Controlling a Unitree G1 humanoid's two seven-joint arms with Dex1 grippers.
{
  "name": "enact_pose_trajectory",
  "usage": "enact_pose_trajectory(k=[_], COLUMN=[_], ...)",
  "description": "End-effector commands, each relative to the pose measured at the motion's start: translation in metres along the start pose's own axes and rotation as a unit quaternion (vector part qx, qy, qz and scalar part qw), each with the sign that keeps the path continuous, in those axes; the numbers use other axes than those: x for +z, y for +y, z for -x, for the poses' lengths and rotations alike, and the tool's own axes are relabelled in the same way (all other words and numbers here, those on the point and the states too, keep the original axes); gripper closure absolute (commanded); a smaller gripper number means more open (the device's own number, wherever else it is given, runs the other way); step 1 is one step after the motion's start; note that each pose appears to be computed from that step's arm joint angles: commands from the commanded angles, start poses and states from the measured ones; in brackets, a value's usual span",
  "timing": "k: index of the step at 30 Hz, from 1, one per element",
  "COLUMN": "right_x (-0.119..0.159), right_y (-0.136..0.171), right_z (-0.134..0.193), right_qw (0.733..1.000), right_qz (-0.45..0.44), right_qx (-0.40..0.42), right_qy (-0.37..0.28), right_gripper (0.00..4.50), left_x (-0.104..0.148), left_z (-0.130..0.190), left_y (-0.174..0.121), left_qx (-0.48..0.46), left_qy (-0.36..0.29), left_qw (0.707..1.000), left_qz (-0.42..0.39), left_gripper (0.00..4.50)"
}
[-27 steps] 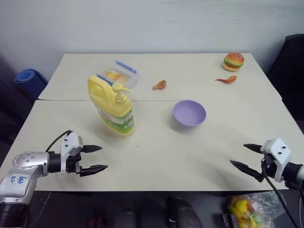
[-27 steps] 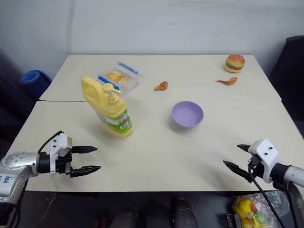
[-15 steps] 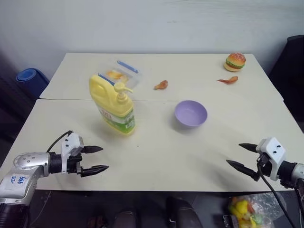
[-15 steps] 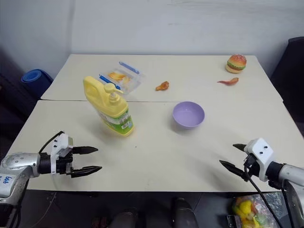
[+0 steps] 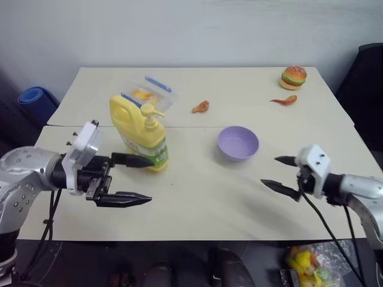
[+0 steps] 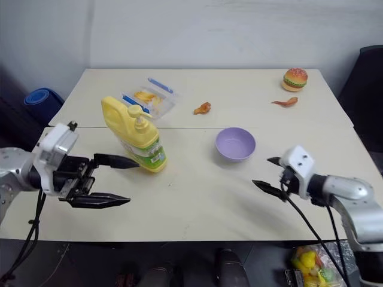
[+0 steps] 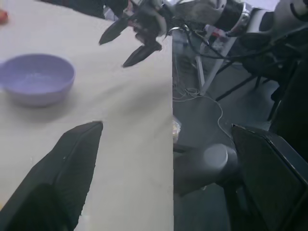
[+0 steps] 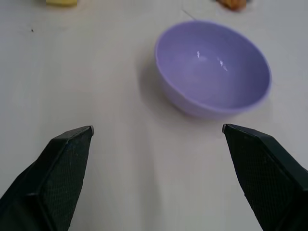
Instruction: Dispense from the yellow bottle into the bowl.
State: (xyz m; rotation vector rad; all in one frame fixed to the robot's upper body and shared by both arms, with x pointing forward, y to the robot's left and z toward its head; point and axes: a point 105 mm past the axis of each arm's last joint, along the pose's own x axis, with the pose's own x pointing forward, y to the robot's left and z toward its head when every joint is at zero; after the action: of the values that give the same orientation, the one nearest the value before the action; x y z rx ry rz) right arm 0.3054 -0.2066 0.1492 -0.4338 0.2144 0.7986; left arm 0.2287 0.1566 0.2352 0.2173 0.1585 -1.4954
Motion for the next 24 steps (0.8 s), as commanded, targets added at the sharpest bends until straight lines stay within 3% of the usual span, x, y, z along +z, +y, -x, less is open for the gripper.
enact_pose_trajectory(k=[1,7,14,17,24], right_x=[0.007,0.001,-0.004,-0.002,0.000], right_y=[0.003,-0.005,-0.015,-0.012,-0.012], right_z=[-0.035,-0.079,-0.103,-0.107,-0.114], right_qw=[0.999,0.997,0.996,0.996,0.994], right_qz=[0.027,0.056,0.064,0.067,0.090], right_qx=[0.024,0.031,0.029,0.039,0.049], right_qy=[0.009,0.039,0.047,0.042,0.043], right_gripper=[0.02,0.02,0.02,0.60,3.01], left_x=[0.029,0.049,0.040,0.035,0.032], left_z=[-0.002,0.001,0.010,0.013,0.016], left_y=[-0.002,-0.001,0.005,0.007,0.008], left_qx=[-0.028,-0.046,-0.024,-0.014,-0.002], left_qy=[0.011,0.026,0.049,0.049,0.047], left_qw=[0.998,0.994,0.994,0.995,0.995], left_qz=[-0.058,-0.093,-0.094,-0.088,-0.090], left_gripper=[0.00,0.00,0.00,0.00,0.00])
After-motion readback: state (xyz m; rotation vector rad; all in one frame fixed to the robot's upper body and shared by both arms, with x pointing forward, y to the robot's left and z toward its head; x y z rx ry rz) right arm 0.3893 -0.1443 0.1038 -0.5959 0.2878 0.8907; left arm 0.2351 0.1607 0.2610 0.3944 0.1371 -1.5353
